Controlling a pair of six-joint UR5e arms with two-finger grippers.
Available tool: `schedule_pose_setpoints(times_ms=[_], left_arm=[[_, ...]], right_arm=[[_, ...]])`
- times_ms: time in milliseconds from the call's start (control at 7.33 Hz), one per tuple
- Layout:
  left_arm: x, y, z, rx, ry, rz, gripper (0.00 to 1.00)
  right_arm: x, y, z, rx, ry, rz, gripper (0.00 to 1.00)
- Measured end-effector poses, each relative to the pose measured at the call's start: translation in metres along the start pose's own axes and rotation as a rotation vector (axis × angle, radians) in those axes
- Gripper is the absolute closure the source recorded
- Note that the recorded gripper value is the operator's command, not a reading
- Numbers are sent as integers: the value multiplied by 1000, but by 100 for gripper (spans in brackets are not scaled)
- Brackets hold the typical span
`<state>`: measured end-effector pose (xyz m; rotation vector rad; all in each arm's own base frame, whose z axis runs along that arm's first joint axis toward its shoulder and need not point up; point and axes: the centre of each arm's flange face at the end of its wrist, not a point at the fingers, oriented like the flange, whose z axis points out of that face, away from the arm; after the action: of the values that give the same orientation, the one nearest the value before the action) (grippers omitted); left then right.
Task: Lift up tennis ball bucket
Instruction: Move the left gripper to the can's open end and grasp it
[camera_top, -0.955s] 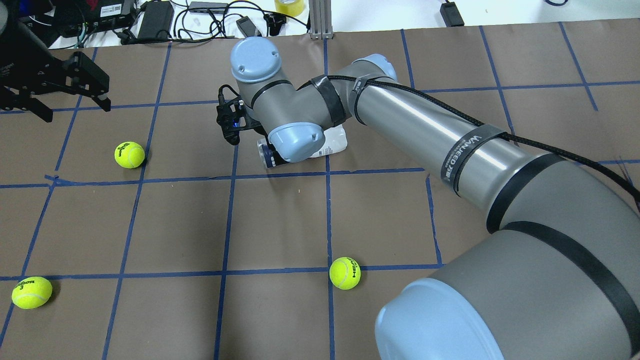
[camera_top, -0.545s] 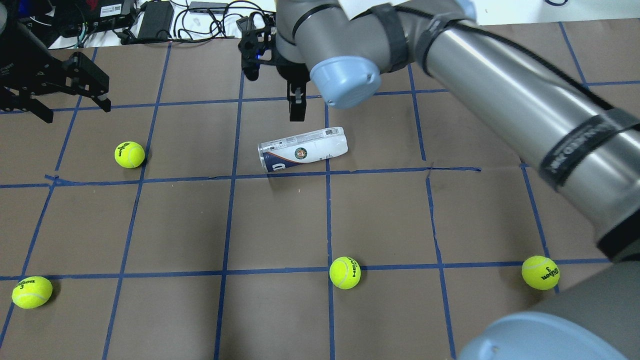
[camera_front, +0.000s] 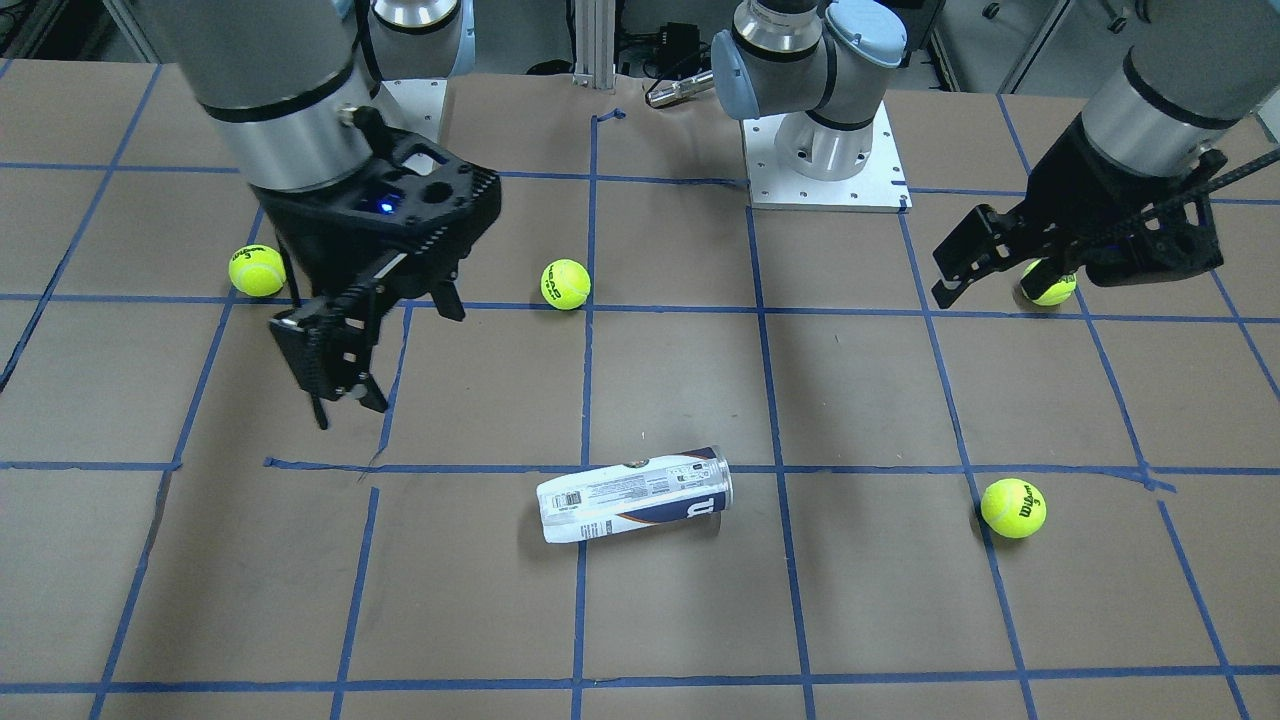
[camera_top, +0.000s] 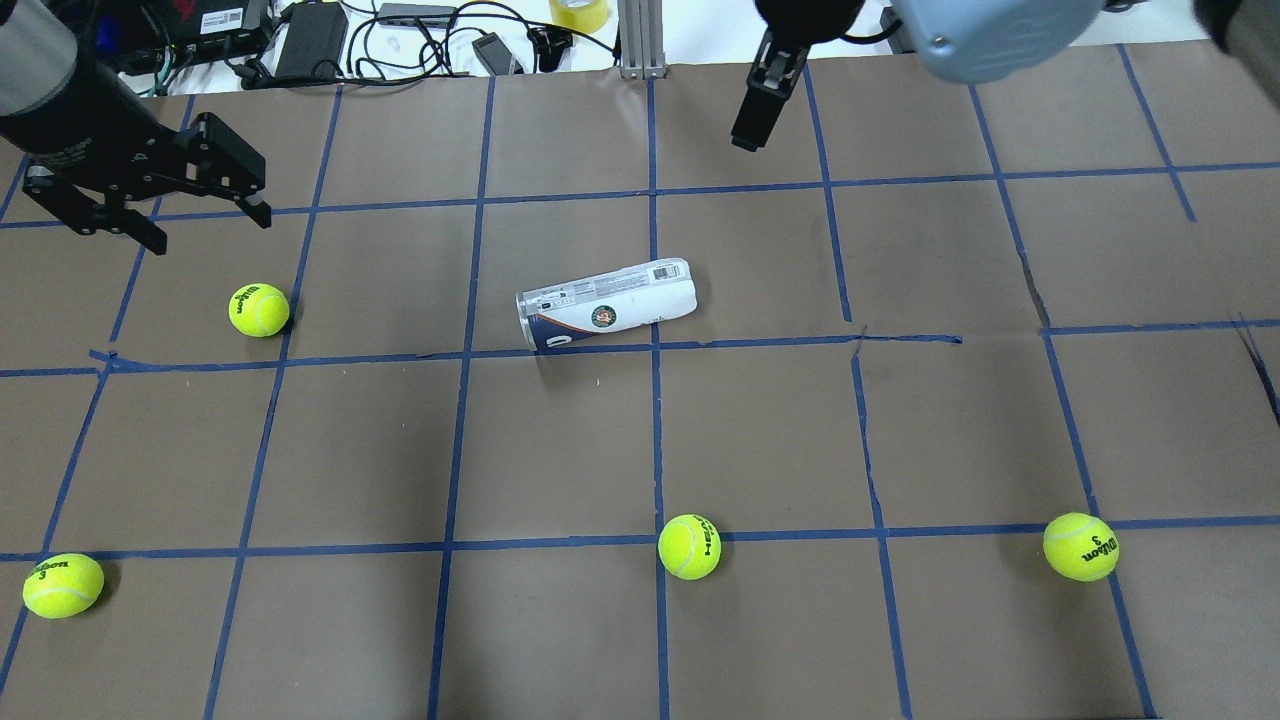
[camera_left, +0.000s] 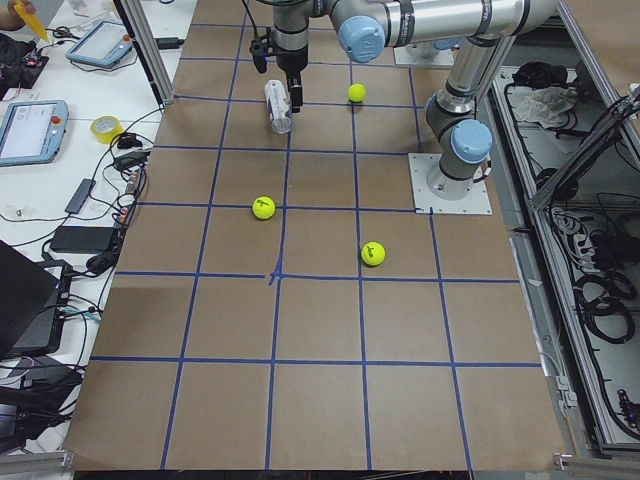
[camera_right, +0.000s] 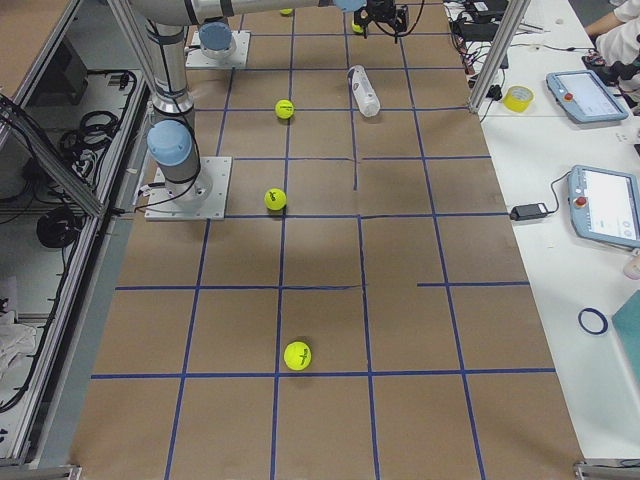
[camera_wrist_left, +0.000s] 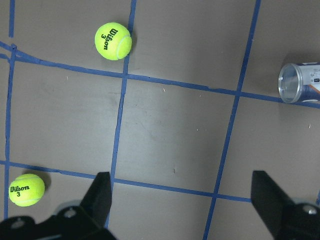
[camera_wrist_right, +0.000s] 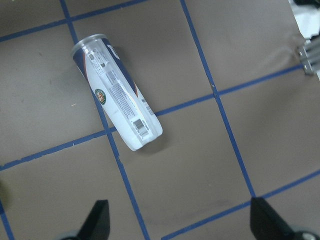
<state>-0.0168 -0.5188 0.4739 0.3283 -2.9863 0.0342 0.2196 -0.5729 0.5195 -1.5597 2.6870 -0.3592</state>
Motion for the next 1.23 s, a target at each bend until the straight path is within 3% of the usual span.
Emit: schedule_pose_setpoints(times_ms=[273,409,682,955,1227], left_arm=[[12,-18,53,14,175,-70,0],[17,-26,83,19,241,-91,0],[26,-39,142,-1,339,-100,0],[42,-42,195,-68,385,-90,0],[56,-43,236,-132,398,-76,0]], right_arm=[[16,36,-8,-113,39,294,0],[18,45,-13,-145,70,392,0],[13,50,-26,-141,107,592,0],[10,51,-23,-135,103,657,0],[12,51,-19,-125,108,659,0]])
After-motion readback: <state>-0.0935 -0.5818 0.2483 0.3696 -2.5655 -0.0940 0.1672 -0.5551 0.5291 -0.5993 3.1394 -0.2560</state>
